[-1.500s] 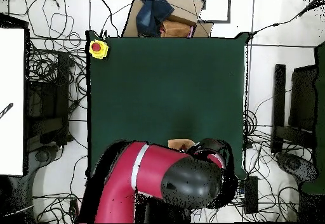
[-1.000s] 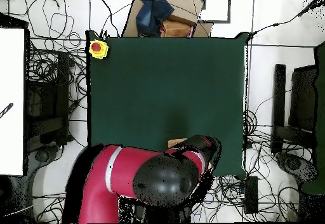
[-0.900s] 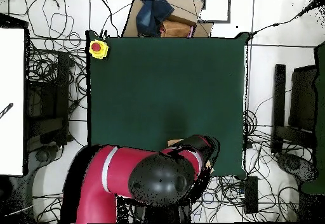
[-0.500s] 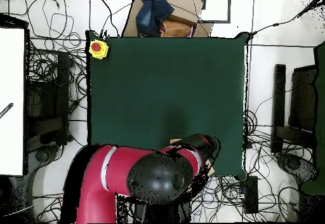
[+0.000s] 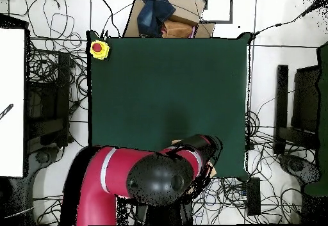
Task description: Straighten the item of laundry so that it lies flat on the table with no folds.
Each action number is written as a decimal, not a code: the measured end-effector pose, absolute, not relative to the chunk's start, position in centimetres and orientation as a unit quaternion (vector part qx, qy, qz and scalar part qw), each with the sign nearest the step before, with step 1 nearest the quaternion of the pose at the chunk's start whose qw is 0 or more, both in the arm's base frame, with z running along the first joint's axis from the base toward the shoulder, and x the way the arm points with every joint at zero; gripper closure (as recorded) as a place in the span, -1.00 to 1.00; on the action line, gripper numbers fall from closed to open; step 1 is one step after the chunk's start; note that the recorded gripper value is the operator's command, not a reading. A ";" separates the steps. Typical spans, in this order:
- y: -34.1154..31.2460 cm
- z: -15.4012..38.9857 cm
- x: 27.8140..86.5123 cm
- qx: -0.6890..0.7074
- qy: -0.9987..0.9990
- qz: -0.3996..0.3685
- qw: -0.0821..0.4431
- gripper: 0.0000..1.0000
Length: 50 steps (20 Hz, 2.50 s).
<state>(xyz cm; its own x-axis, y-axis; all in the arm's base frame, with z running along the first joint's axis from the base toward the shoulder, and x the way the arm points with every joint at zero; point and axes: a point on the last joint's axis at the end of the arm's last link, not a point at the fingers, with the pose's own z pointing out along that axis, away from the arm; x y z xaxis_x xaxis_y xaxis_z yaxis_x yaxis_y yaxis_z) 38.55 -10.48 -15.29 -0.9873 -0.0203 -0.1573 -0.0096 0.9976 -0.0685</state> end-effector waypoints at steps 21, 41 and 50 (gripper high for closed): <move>-10.7 -17.1 39.7 -0.032 0.996 -0.041 0.077 1.00; -9.1 -17.3 42.3 -0.024 0.994 -0.104 -0.007 1.00; -8.3 -17.1 43.0 -0.068 0.991 -0.110 -0.019 1.00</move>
<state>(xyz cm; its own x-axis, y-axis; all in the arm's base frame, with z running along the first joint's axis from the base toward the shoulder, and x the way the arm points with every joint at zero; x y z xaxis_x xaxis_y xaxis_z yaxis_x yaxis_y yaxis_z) 43.00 -8.31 -17.13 -0.9901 -0.1301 0.0531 -0.1386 0.9666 -0.2157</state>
